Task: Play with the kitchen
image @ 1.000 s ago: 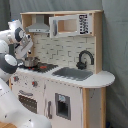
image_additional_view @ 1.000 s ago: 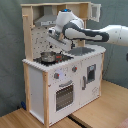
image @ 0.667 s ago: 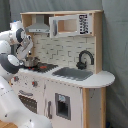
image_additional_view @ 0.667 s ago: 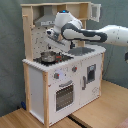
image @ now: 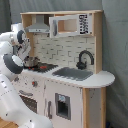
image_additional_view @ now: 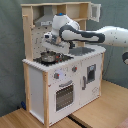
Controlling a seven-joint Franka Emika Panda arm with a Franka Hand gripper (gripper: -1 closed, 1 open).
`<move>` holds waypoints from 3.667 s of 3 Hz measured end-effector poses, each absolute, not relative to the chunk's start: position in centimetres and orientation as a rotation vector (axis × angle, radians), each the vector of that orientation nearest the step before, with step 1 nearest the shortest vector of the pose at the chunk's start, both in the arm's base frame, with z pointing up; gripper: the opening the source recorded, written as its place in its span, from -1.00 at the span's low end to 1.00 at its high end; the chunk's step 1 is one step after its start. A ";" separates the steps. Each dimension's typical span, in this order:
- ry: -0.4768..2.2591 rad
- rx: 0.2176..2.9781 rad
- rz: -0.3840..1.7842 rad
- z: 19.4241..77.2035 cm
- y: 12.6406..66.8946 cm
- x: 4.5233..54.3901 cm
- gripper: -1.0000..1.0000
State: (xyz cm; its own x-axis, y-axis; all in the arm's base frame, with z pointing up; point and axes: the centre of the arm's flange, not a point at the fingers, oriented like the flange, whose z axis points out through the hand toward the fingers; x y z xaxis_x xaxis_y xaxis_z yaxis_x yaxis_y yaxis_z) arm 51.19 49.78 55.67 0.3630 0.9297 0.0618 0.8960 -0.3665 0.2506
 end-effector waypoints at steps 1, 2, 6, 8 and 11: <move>1.721 2.436 0.158 53.8 48.6 52.0 1.00; 1.818 2.378 0.099 53.2 48.4 52.0 1.00; 1.807 2.388 -0.051 56.2 46.6 50.6 -1.00; 1.641 2.498 -0.233 57.7 44.2 48.8 -1.00; 1.419 2.556 -0.342 58.1 45.3 43.8 -1.00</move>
State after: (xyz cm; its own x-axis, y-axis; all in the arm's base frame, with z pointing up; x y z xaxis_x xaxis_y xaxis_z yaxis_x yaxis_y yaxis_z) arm 43.82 45.29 58.13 0.5130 0.8061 -0.2950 0.8520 -0.5201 0.0605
